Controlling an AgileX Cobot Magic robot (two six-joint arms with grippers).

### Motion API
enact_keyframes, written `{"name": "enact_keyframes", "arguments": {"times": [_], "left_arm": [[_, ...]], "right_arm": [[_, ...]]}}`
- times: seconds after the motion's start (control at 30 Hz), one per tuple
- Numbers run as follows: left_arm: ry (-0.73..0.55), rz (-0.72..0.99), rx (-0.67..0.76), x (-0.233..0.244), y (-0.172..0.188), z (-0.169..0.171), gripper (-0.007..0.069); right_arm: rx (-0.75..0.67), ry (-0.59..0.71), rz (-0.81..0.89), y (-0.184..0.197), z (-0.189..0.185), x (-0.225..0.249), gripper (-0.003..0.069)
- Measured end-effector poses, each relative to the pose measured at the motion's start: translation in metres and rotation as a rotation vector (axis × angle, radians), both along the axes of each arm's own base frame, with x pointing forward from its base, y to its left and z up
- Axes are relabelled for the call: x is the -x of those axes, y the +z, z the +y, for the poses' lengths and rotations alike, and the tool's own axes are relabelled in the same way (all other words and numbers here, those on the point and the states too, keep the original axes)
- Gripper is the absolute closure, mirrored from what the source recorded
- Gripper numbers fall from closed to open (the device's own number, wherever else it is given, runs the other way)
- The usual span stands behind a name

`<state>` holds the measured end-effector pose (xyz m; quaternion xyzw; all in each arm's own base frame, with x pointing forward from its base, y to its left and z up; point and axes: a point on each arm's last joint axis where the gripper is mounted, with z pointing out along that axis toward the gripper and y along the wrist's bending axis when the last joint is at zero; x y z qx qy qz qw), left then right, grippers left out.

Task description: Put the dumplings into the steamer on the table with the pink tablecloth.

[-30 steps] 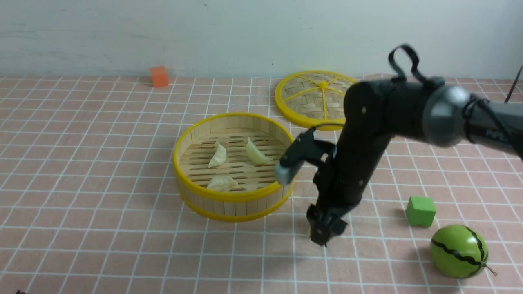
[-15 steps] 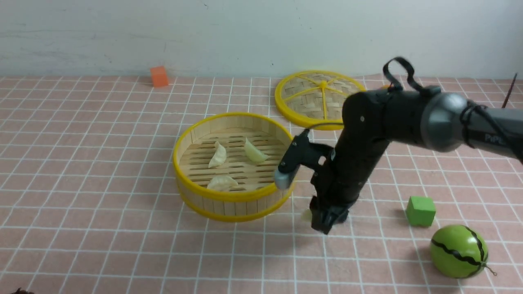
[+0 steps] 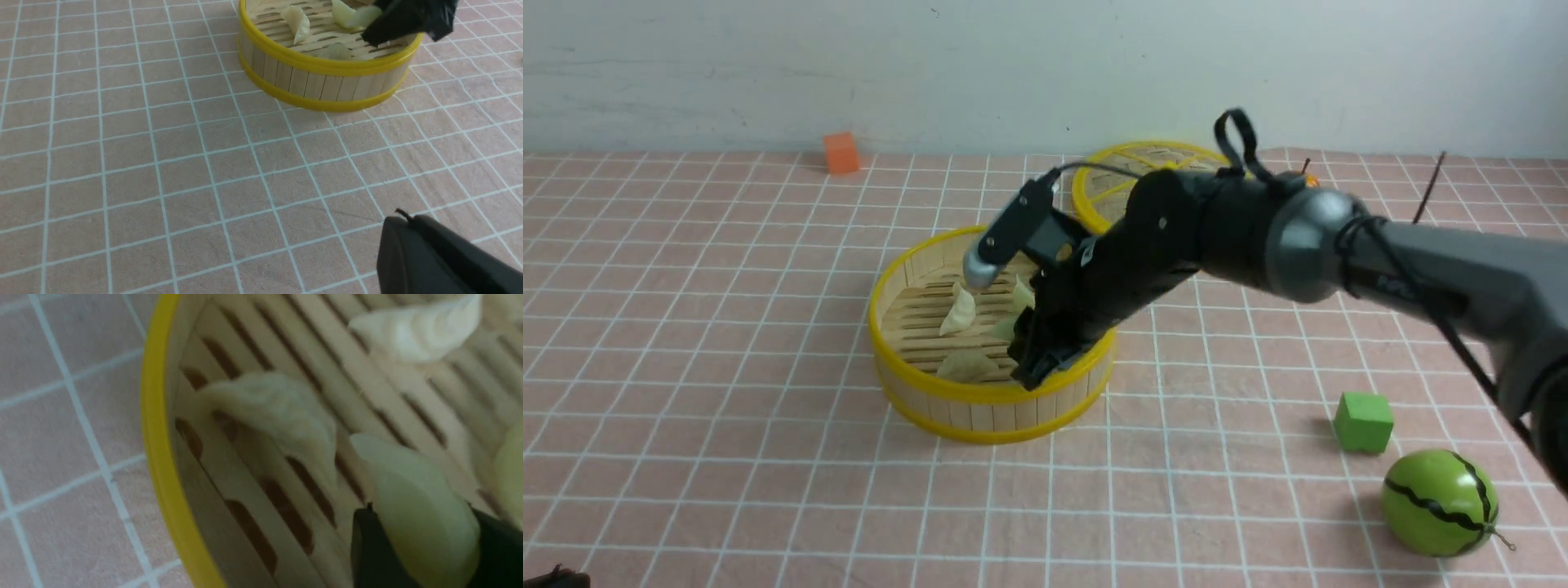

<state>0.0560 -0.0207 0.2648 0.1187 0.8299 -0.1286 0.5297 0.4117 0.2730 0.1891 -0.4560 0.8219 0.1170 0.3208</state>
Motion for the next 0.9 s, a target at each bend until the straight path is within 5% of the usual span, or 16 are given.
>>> {"name": "enact_keyframes", "arguments": {"times": [0.23, 0.4, 0.47, 0.6, 0.8, 0.9], "left_arm": [[0.004, -0.011, -0.016, -0.001, 0.0, 0.001, 0.0639], [0.004, -0.012, -0.016, -0.001, 0.0, 0.001, 0.0639], [0.004, -0.012, -0.016, -0.001, 0.0, 0.001, 0.0639], [0.003, -0.013, -0.015, -0.001, 0.001, 0.001, 0.0639], [0.003, -0.014, -0.015, -0.001, 0.001, 0.001, 0.0639], [0.003, -0.014, -0.015, -0.001, 0.001, 0.001, 0.0638]], "right_arm": [[0.019, -0.019, -0.032, 0.035, -0.008, 0.007, 0.0025], [-0.041, -0.108, -0.122, 0.134, -0.029, 0.03, 0.0], [-0.108, -0.2, -0.229, 0.219, -0.058, 0.067, 0.0071], [-0.128, -0.362, -0.287, 0.288, -0.111, 0.125, 0.0265], [-0.035, -0.618, -0.091, 0.27, -0.173, 0.188, 0.0618], [-0.023, -0.658, -0.033, 0.236, -0.189, 0.215, 0.0678]]}}
